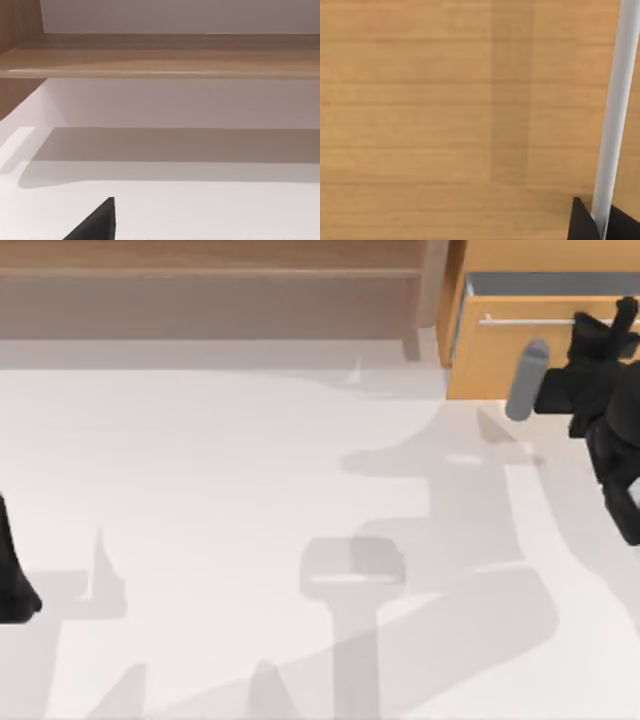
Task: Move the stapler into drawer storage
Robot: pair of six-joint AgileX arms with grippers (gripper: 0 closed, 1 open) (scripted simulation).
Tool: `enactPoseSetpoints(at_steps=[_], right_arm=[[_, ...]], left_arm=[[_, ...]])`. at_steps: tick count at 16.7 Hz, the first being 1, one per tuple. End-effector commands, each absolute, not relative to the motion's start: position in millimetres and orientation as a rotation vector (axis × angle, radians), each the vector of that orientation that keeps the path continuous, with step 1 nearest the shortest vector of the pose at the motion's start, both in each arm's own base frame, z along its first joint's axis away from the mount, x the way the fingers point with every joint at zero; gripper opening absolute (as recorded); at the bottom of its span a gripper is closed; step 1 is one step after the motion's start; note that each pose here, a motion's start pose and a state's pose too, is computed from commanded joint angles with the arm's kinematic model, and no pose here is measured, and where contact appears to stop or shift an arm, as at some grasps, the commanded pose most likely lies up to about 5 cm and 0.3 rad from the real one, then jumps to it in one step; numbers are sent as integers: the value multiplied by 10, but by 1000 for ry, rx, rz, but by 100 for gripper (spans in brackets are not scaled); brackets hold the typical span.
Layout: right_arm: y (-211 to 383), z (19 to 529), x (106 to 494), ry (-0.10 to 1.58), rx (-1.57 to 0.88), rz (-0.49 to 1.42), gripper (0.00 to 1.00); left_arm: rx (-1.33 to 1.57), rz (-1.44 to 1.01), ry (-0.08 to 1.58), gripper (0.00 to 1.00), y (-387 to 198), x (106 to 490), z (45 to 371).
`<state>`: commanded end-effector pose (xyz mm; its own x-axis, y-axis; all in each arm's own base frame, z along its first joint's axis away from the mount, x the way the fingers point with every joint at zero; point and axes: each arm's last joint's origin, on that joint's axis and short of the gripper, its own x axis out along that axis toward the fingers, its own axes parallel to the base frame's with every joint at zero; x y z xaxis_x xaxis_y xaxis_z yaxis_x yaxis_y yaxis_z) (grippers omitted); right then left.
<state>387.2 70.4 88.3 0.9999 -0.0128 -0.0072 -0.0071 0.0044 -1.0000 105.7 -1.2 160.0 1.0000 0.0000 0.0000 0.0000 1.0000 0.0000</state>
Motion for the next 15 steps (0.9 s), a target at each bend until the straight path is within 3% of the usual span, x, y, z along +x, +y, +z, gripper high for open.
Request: enactPoseSetpoints(at_steps=[8,14,15], right_arm=[[707,888,4326,12,-1565,-3,0],[701,883,4394,15,-1565,0,0],[701,883,4394,15,-1565,0,8]], left_arm=[[0,0,0,100,-12,1057,1600],[0,0,0,100,-12,1057,1600],[0,0,0,100,-12,1057,1600]])
